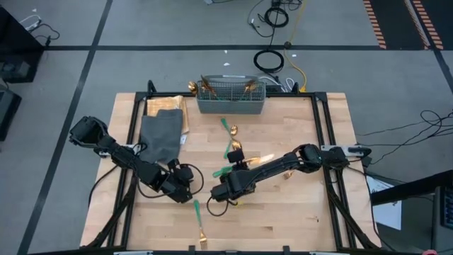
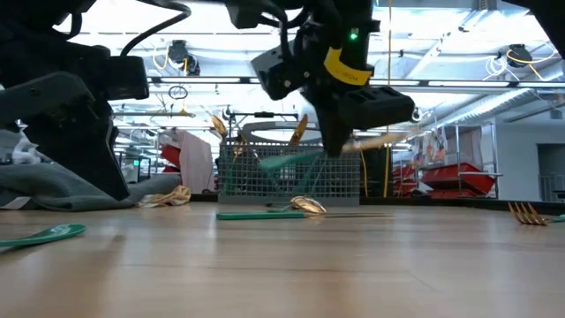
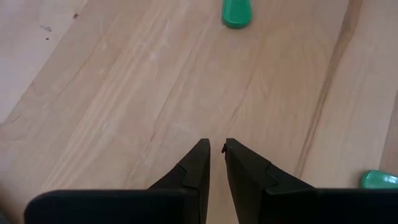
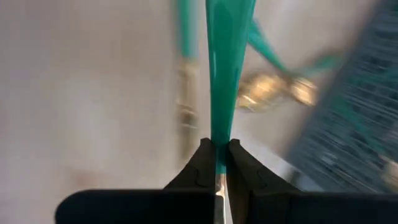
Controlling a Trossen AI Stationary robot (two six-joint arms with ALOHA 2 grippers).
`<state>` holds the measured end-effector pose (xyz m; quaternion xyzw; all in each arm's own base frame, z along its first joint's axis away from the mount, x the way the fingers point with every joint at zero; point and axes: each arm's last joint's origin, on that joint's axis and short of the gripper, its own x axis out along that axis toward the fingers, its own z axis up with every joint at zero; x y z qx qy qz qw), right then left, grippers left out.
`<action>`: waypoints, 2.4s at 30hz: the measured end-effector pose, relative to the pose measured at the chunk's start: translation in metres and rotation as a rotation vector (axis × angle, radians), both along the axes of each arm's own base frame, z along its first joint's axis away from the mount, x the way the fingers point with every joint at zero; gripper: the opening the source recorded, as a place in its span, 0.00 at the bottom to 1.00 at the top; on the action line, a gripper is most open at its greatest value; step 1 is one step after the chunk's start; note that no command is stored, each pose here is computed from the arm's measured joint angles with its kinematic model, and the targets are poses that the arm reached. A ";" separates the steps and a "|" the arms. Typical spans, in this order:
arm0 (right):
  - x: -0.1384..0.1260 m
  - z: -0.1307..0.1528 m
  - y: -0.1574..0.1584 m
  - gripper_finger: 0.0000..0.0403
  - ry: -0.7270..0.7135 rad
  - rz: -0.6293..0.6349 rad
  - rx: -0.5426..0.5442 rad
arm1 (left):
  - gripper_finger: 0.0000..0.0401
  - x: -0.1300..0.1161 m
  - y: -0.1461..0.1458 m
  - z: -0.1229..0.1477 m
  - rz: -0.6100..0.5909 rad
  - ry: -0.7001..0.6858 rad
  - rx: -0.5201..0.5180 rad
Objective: Sort silverware
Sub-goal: Put the green table knife into the silverware basket
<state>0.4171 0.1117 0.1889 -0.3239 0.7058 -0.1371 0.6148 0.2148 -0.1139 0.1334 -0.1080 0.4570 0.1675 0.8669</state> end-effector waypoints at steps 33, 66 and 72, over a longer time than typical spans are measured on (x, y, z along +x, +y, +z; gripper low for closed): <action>0.019 0.059 -0.237 0.00 0.271 -0.039 -0.667 | 0.15 0.001 0.002 0.001 0.030 -0.037 0.062; 0.038 0.037 -0.276 0.00 0.553 0.203 -0.557 | 0.15 0.001 0.005 0.002 0.072 -0.086 0.148; 0.036 0.035 -0.275 0.00 0.597 0.263 -0.508 | 0.15 0.001 0.005 0.002 0.075 -0.090 0.153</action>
